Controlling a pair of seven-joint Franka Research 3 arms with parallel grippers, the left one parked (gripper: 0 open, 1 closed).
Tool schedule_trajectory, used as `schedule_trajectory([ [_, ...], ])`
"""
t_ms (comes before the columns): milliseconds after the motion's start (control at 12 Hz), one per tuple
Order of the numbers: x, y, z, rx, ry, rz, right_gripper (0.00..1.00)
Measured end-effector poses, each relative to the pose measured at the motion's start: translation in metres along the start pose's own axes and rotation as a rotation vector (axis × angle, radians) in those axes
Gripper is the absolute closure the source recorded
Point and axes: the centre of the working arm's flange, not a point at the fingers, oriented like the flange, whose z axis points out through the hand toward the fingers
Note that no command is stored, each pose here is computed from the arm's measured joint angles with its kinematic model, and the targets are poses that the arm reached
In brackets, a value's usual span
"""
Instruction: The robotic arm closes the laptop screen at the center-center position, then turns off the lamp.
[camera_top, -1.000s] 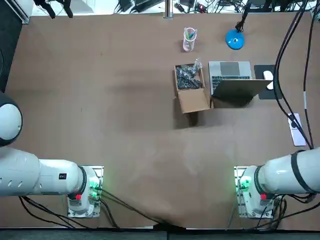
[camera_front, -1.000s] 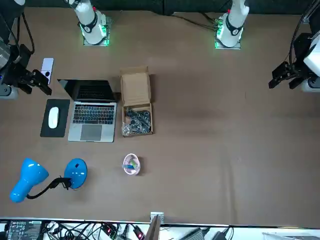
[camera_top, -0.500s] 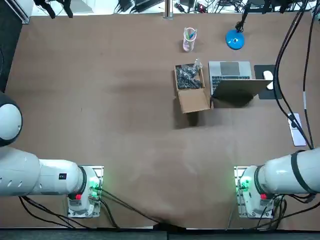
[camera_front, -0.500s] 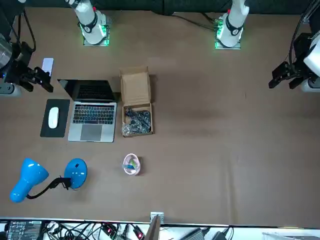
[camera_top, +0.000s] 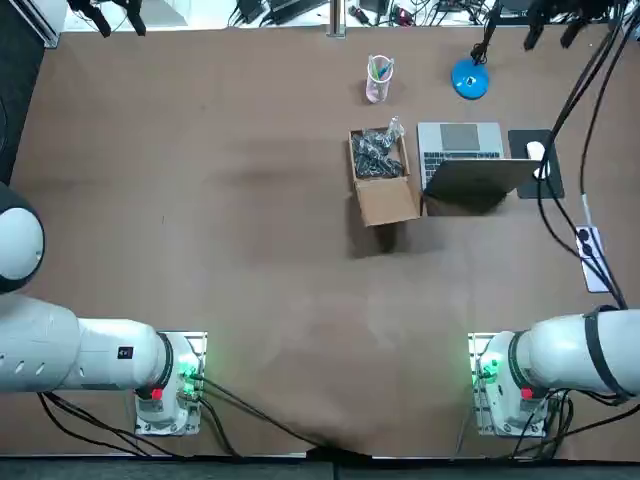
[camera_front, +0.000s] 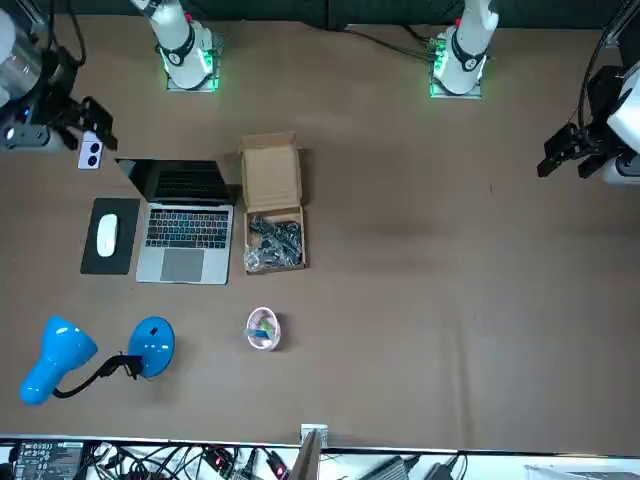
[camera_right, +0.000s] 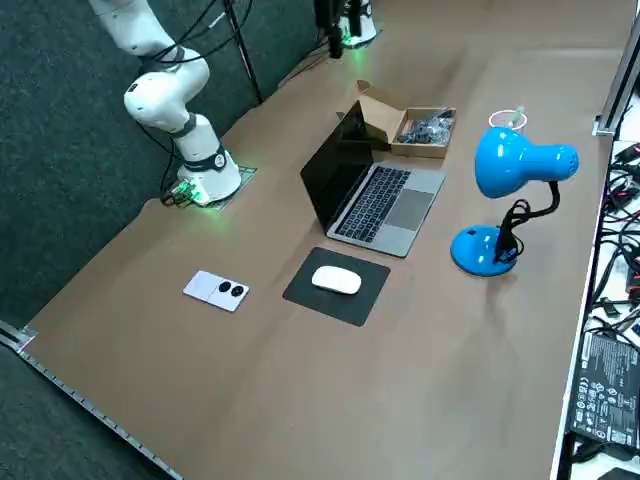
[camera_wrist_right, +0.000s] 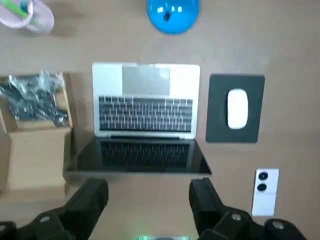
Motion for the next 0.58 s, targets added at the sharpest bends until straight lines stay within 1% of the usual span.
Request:
schedule_trajectory([
  [83, -0.014, -0.001, 0.004, -0.003, -0.011, -0.002, 0.0],
  [167, -0.043, -0.005, 0.016, -0.007, -0.024, -0.008, 0.0],
  [417, -0.085, -0.006, 0.043, -0.012, -0.006, -0.014, 0.0],
  [583, -0.111, -0.008, 0.061, -0.015, -0.008, -0.02, 0.0],
])
